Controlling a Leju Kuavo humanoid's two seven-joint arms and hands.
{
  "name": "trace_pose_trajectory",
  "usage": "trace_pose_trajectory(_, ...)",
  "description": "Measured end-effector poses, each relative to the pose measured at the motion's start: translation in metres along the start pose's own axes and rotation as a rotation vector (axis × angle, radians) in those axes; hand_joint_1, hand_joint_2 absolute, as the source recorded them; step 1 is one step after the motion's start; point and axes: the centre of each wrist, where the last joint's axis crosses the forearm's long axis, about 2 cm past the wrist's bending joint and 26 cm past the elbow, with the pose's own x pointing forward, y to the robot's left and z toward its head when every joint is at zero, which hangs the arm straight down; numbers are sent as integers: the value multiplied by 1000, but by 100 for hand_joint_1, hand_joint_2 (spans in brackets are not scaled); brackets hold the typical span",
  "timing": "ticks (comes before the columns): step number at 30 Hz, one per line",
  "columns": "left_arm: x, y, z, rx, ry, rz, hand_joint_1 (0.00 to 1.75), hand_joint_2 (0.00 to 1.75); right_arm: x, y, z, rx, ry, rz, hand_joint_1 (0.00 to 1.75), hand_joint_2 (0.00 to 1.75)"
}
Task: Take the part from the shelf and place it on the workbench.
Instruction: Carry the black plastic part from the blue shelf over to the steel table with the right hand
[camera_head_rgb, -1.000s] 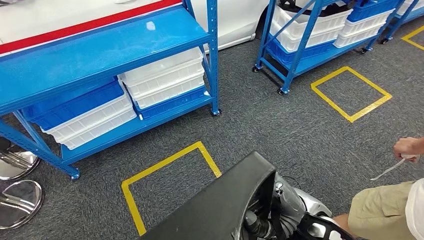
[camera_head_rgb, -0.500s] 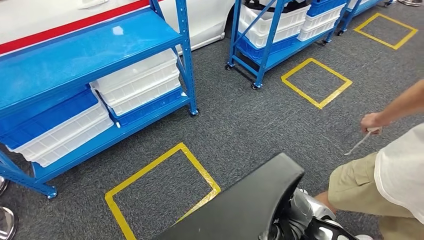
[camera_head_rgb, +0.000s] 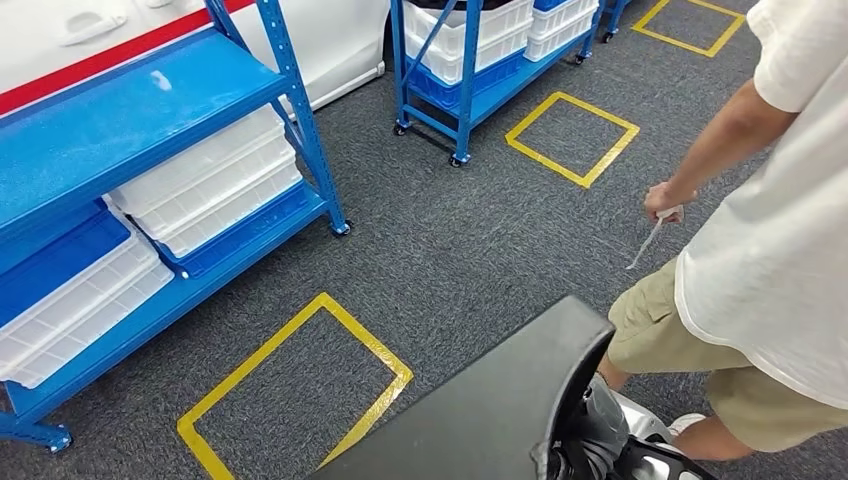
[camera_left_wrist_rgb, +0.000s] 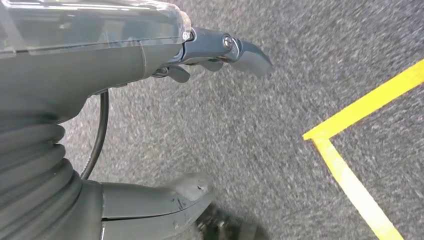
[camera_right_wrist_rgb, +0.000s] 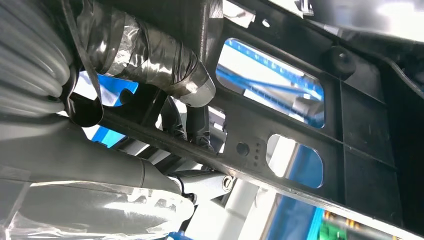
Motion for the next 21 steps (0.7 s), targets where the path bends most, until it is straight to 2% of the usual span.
trace_pose_trajectory(21, -7, -2, 2, -85, -31, -50, 0, 175, 6, 11, 3, -107, -12, 55, 175, 175)
